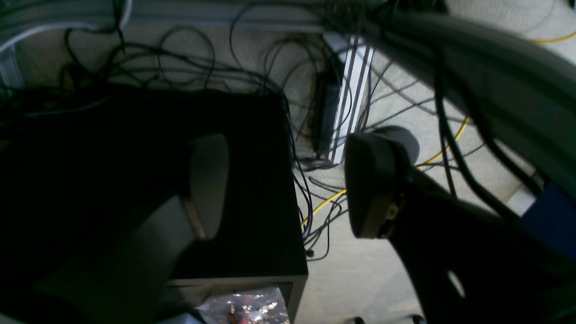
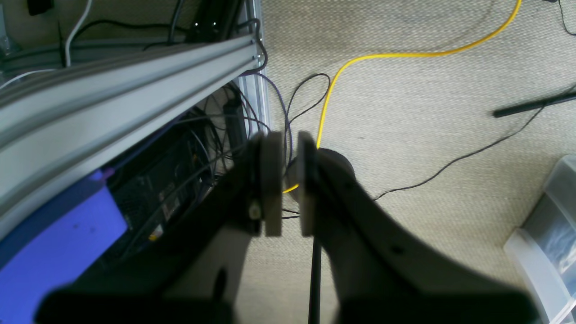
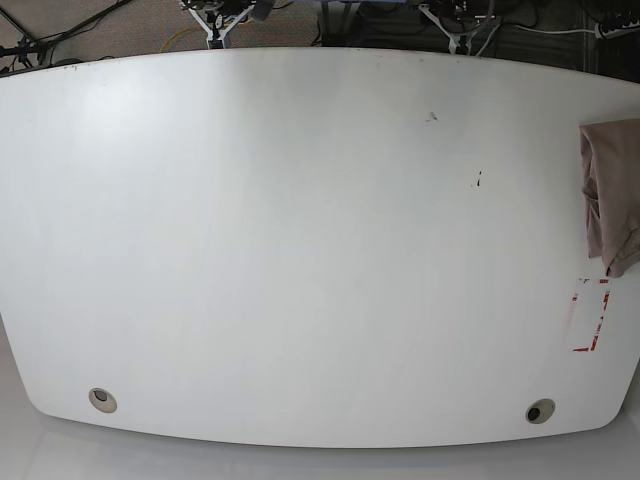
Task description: Fold the T-shirt properly
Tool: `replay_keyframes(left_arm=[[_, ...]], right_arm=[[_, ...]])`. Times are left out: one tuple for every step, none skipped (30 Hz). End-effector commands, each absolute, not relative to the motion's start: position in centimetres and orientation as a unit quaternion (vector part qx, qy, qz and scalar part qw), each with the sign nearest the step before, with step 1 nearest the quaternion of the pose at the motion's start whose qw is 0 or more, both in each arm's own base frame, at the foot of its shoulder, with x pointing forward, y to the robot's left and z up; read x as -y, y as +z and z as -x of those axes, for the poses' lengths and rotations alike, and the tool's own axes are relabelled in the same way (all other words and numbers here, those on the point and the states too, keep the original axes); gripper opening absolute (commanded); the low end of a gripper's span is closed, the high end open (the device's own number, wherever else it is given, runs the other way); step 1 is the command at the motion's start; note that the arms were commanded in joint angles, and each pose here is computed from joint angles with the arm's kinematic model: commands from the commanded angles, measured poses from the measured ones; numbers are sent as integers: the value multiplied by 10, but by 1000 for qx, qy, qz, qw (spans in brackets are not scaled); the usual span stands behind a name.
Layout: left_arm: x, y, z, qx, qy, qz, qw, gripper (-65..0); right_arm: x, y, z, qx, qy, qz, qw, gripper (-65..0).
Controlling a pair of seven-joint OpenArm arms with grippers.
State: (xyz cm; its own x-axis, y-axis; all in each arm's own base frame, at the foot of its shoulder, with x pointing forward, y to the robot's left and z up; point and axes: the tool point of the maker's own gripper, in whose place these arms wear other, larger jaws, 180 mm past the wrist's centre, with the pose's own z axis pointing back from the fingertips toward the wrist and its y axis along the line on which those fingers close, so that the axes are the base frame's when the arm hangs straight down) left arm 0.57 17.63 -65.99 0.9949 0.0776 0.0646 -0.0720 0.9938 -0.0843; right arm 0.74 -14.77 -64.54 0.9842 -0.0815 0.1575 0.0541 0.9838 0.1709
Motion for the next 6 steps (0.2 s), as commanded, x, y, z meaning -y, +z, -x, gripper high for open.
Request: replay_keyframes(left_arm=[[-178, -660, -1, 29, 37, 40, 998, -267], [-178, -660, -2, 30, 37, 40, 998, -267], [-178, -660, -2, 30, 37, 40, 998, -267], [-178, -660, -2, 30, 37, 40, 998, -267], [-178, -660, -2, 30, 37, 40, 998, -267], [-178, -660, -2, 30, 37, 40, 998, -267]], right_arm=[[150, -645, -7, 84, -34, -84, 992, -595], [149, -645, -7, 84, -34, -84, 992, -595], [149, -645, -7, 84, -34, -84, 992, -595], [149, -645, -7, 84, -34, -84, 992, -595], [148, -645, -7, 84, -34, -85, 992, -595], [147, -645, -7, 84, -35, -86, 992, -595]])
